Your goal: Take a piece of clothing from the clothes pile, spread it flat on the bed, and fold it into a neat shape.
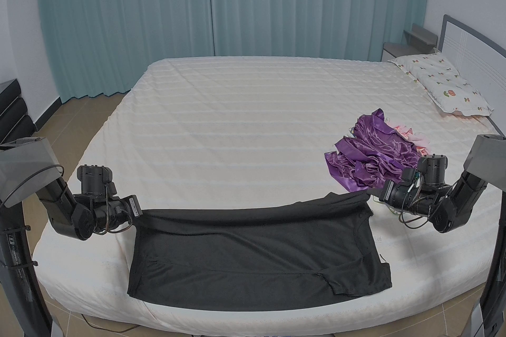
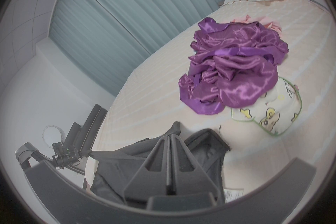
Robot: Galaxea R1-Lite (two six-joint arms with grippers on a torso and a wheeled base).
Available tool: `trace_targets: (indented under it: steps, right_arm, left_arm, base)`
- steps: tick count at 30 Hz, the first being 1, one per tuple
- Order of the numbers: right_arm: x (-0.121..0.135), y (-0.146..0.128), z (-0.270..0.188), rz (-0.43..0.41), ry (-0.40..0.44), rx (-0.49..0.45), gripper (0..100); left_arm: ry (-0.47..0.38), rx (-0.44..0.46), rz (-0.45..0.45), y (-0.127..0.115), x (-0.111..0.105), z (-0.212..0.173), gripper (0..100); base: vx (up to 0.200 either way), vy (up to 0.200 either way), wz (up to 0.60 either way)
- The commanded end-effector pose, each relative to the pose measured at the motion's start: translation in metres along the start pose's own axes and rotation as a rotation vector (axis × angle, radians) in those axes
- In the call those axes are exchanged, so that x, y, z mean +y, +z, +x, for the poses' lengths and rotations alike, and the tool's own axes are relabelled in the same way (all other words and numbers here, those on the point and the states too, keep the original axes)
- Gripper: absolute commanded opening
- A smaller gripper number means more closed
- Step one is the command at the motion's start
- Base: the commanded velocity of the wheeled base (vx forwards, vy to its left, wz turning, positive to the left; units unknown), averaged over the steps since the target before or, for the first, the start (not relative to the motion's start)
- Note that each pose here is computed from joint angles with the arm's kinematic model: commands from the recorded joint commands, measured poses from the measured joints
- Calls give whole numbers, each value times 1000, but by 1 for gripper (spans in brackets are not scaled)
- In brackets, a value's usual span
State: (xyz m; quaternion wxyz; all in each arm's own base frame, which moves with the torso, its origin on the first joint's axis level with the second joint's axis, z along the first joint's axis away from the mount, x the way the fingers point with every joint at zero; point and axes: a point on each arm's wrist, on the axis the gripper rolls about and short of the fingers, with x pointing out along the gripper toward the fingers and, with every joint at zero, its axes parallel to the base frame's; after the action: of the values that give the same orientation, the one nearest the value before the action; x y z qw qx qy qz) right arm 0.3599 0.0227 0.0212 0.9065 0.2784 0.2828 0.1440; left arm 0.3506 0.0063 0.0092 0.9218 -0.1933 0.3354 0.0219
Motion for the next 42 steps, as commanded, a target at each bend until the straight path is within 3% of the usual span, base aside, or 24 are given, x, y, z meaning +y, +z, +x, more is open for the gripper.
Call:
trace_targets:
  steps: [1, 17, 42]
  right_arm:
    - [-6, -11, -1, 13, -18, 38, 0]
    - [-29, -29, -14, 15, -51, 121, 0]
    - [-36, -53, -36, -9, -47, 219, 0]
  left_arm:
    - [5, 17, 3, -9, 3, 0, 0]
    - [12, 34, 42, -33, 11, -12, 0]
    - [23, 78, 116, -70, 22, -31, 0]
  base:
    - [0, 0, 0]
    - [0, 0, 0]
    - [0, 0, 0]
